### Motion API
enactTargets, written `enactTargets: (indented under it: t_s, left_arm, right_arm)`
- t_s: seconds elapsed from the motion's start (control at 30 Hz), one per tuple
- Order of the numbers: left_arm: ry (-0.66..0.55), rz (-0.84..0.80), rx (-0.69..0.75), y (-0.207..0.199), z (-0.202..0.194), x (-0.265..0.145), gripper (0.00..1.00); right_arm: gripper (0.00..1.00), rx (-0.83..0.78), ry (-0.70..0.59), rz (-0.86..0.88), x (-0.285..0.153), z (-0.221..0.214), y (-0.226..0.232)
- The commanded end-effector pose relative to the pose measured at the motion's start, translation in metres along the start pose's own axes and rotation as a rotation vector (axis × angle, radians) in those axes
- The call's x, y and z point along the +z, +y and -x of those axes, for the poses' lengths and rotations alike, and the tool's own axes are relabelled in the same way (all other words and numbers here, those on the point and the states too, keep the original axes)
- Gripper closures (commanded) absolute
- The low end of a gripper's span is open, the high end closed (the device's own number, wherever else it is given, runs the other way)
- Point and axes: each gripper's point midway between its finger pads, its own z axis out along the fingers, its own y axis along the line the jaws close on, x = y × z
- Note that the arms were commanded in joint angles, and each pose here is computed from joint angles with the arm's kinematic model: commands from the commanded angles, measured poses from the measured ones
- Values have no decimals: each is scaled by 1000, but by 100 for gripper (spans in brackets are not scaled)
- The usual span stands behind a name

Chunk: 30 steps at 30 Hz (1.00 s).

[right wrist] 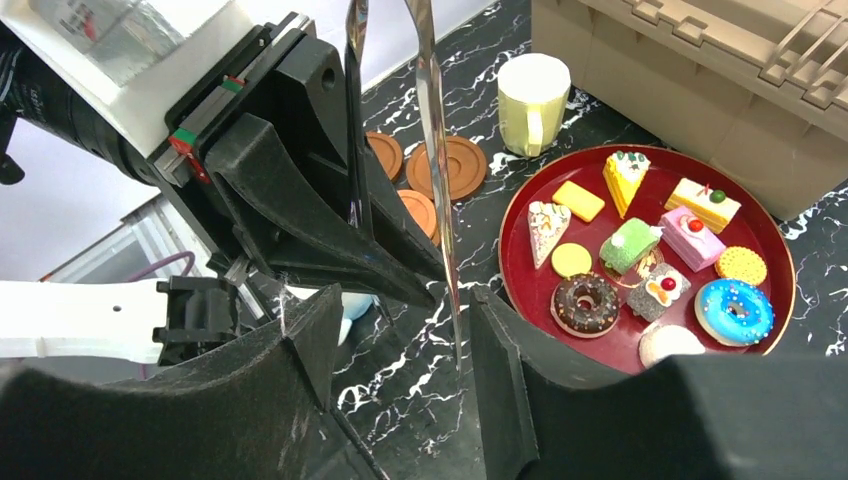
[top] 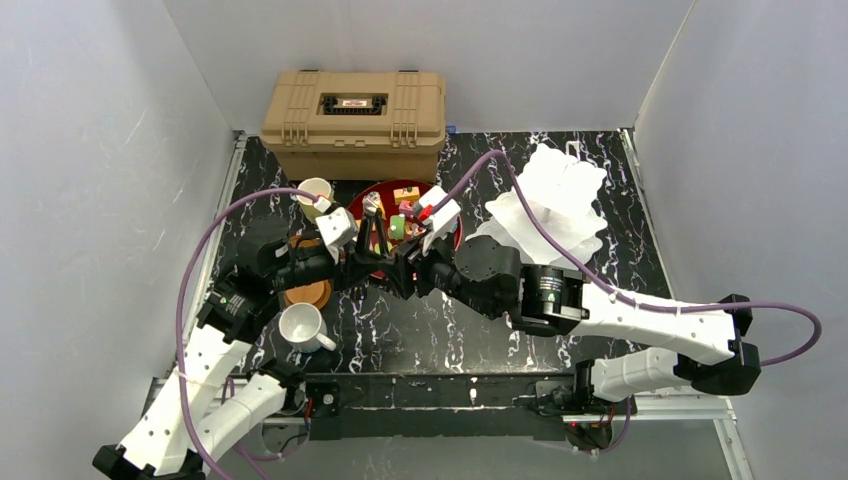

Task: Serve the afternoon tea
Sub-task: Pick up the clamp from the center of the board.

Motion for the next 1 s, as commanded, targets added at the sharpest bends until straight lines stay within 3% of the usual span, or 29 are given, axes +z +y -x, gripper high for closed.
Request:
enactTargets:
  t_s: [0.0,0.4,0.57,0.63,0.73,0.8,0.87,0.97]
  left_arm:
    - [-51,-30,13,-8,23,-6,89]
    - [-56,-84,20,-22,25,-11,88]
    - [-65,-125,13,-28,29,-11,87]
    - [-67,-133,11,-30,31,-11,87]
    - [-70,-129,14,-30,32,-12,83]
    - [-74,-123,12,-30,34,-14,75]
    - [-72,-109,2,-28,34,-13,50]
    - [-72,-87,-8,-25,34,-14,26]
  right_arm:
    - [43,25,-59,31,-4,16,6]
    - [58,0,-111,-25,16,28,-9]
    - [62,-26,-72,-16,32,16,-5]
    - [71,-30,-57,-9,38,10,-2]
    - [97,-26,-65,-20,40,10,-3]
    - [99,-14,-92,-43,37,14,-9]
    - [99,8,-140,-66,32,22,-15]
    - [99,32,-209,-104,22,35,-25]
